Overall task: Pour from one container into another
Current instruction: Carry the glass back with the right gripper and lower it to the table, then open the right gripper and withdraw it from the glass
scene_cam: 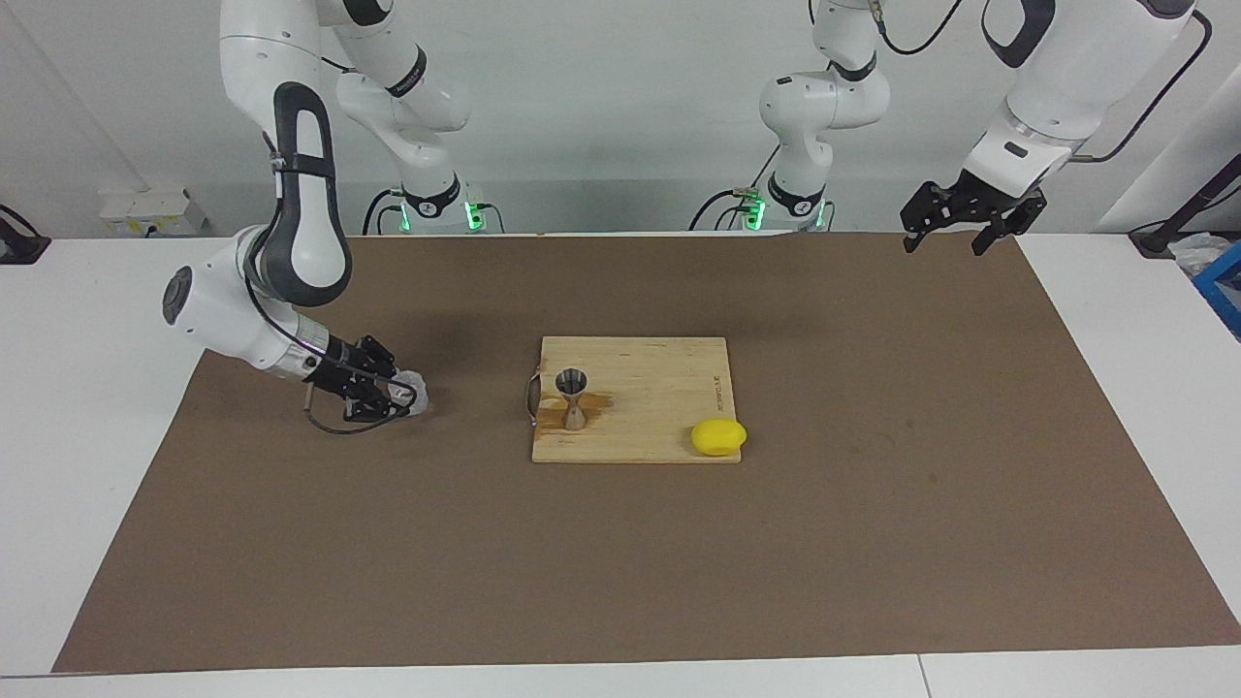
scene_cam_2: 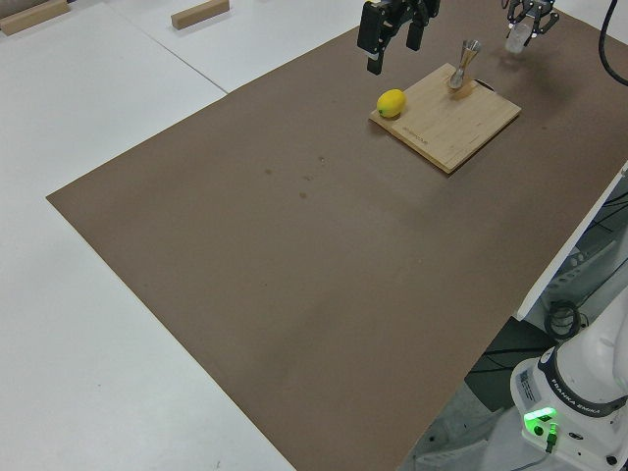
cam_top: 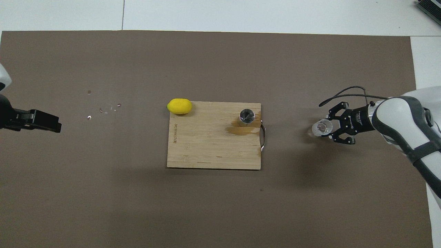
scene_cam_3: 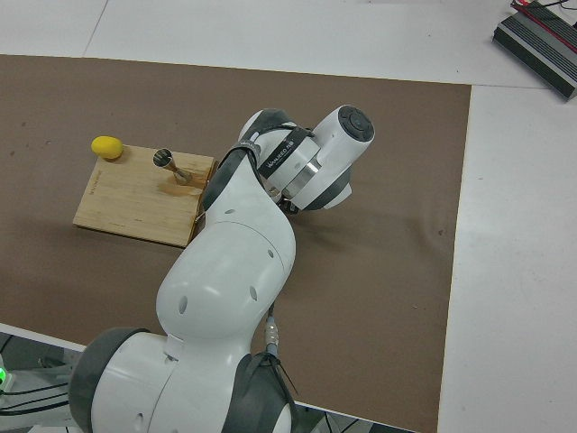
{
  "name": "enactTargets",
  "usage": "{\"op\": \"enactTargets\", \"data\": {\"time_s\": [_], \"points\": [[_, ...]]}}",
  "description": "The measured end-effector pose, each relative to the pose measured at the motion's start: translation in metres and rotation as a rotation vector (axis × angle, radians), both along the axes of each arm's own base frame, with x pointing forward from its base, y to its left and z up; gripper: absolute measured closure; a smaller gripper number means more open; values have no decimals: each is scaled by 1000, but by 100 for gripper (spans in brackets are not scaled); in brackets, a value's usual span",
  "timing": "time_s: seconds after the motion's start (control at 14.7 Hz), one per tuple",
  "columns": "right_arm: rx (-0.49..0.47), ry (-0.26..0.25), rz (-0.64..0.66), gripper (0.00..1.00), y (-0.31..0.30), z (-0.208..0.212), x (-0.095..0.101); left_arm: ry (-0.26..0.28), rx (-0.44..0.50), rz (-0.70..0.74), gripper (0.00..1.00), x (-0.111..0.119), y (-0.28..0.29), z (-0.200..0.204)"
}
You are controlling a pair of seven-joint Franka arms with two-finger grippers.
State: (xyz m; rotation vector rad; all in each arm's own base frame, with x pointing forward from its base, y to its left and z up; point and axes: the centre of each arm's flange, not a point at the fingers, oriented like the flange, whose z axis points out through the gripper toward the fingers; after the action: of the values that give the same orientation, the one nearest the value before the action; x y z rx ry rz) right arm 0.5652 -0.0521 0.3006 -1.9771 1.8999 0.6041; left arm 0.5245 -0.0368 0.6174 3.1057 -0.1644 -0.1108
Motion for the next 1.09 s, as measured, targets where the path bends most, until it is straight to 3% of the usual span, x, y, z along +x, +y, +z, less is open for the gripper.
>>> {"op": "enactTargets", "data": {"time_s": [0.61, 0.68, 0.95, 1.09], "points": [[-8, 13, -16, 50, -11, -21, -13, 0, 0, 0, 0, 0, 0, 0], [-8, 14, -22, 45, -14, -21, -13, 0, 0, 0, 0, 0, 0, 0], [-8, 13, -52, 4, -30, -21, -15, 0, 0, 0, 0, 0, 0, 0], [-9, 11, -77, 0, -44, -20, -18, 0, 0, 0, 0, 0, 0, 0]]}}
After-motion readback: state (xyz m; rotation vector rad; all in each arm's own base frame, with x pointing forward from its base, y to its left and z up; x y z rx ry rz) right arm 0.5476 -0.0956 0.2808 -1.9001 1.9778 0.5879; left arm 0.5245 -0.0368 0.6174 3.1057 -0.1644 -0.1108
